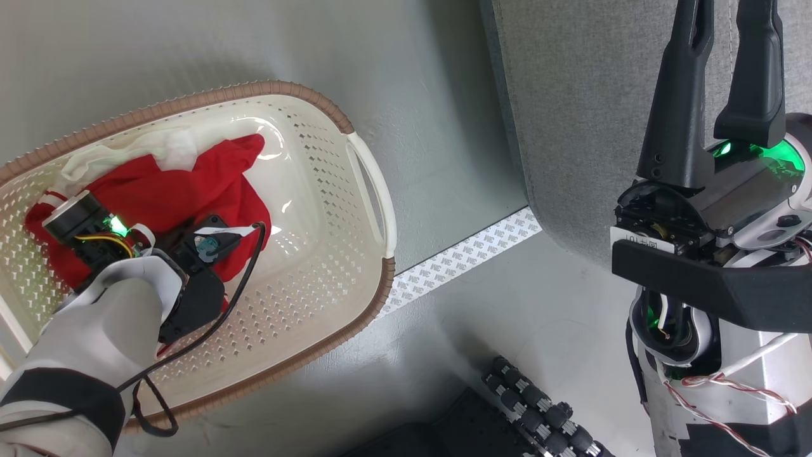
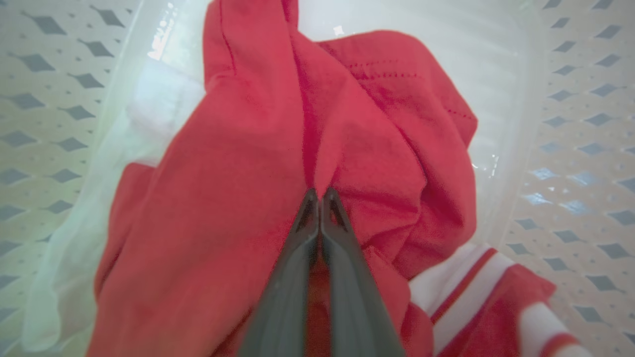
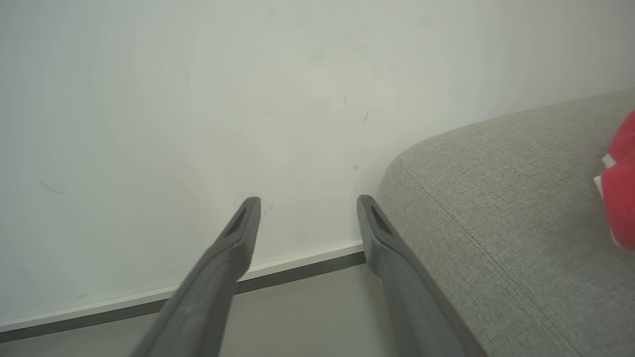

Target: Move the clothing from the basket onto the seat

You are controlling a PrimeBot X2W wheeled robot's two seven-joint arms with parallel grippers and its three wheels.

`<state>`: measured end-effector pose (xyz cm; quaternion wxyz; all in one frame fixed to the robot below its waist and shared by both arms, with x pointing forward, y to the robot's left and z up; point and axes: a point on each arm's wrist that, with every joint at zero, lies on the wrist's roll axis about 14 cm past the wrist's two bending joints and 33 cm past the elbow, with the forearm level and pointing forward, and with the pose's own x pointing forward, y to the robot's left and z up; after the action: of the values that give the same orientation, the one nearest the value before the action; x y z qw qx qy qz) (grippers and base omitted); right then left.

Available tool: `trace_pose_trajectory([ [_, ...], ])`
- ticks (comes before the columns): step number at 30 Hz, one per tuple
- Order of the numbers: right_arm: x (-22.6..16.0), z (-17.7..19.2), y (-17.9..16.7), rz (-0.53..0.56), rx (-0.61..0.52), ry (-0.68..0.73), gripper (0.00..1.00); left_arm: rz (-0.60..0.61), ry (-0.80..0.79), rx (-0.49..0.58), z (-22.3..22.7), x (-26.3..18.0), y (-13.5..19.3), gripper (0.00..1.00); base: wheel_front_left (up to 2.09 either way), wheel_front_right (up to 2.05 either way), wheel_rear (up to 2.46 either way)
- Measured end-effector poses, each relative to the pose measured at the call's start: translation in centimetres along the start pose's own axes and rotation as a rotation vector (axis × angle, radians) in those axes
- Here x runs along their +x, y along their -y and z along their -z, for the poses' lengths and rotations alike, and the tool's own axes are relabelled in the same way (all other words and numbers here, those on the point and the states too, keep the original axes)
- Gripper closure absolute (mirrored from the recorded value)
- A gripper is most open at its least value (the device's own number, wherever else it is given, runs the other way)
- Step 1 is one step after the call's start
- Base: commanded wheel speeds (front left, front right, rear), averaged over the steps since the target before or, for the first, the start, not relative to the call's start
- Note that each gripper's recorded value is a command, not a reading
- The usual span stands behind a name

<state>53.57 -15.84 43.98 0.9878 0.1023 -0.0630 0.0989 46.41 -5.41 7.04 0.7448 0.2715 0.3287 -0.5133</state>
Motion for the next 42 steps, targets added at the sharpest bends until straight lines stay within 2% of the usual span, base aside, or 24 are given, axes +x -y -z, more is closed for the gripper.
trace_pose_trajectory([
  [12,0.2,-0.6,-0.1,-0.001,0.007,0.012,0.00,-0.065,0.131,-0.057,-3.6,-0.7,-1.8,1.00,0.00,0.00,0.00],
  [22,0.1,-2.7,-1.1,-0.018,-0.048,0.039,0.00,-0.187,0.293,-0.329,-8.5,-5.1,-4.1,1.00,0.00,0.00,0.00],
  [28,-0.3,-4.9,-2.2,-0.035,-0.083,0.073,0.00,-0.254,0.420,-0.427,-11.2,-9.6,-4.7,1.00,0.00,0.00,0.00],
  [42,-3.7,-8.7,-5.4,-0.072,-0.086,0.092,0.00,-0.494,0.719,-0.535,-16.8,-24.2,-6.8,1.00,0.00,0.00,0.00],
])
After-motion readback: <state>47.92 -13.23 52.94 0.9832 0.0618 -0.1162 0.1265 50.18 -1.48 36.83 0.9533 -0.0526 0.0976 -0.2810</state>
